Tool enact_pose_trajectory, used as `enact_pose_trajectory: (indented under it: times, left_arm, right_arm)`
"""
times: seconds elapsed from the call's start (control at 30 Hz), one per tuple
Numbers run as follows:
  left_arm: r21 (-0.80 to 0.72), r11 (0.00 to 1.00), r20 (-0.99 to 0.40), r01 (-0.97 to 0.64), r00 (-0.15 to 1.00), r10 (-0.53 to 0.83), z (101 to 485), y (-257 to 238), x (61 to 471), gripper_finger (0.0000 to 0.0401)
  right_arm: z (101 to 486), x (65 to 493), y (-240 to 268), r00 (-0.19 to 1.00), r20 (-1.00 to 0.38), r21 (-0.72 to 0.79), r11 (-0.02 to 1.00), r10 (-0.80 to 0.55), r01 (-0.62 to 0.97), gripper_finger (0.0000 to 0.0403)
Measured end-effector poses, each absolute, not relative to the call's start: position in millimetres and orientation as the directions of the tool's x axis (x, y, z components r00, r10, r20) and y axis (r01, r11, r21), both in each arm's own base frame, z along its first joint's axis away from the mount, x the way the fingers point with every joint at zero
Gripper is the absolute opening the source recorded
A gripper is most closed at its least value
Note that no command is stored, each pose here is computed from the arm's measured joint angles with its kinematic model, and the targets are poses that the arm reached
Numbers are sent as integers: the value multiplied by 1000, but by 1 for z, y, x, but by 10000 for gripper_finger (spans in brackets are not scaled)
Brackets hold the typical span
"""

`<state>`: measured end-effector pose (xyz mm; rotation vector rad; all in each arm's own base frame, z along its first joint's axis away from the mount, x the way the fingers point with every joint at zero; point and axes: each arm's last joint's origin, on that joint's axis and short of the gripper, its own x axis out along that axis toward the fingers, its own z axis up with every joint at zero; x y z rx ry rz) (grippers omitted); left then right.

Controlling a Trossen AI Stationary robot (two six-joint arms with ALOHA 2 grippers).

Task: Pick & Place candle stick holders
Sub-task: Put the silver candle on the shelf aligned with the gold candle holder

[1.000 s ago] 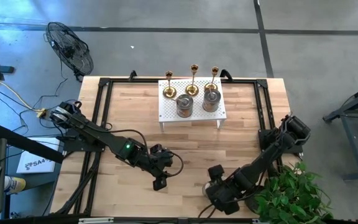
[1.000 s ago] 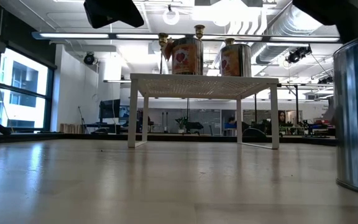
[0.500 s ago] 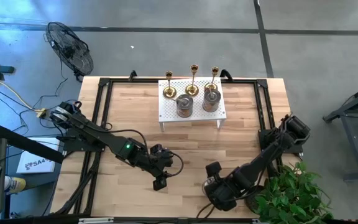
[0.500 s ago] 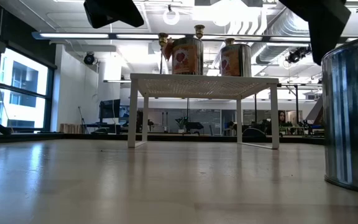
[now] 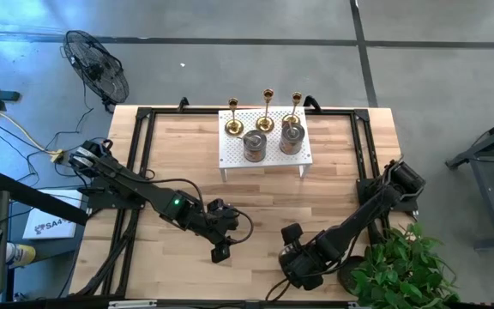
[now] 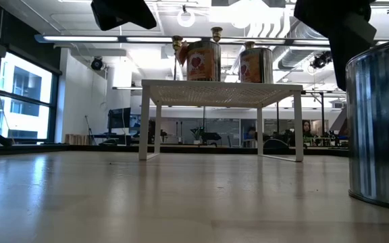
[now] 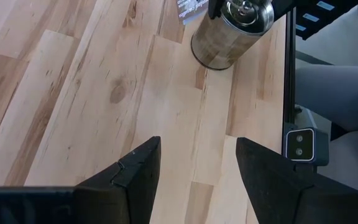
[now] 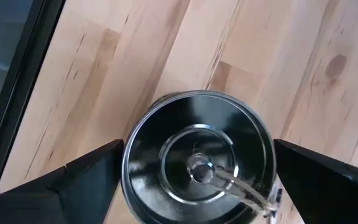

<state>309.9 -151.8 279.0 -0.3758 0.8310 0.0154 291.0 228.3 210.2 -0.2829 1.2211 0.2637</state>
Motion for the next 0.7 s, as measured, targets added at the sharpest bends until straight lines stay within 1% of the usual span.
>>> enact_pose_trajectory:
  times: [0.23, 0.7]
  left_arm:
    - [-320, 934, -723, -159, 678, -132, 279, -152, 310, 207]
    - [-320, 934, -723, -159, 678, -132, 279, -152, 310, 207]
  right_arm:
    - [210, 294, 229, 324, -943, -39, 942, 76, -333, 397]
    - [210, 295, 230, 339, -937, -24, 954, 82, -298, 397]
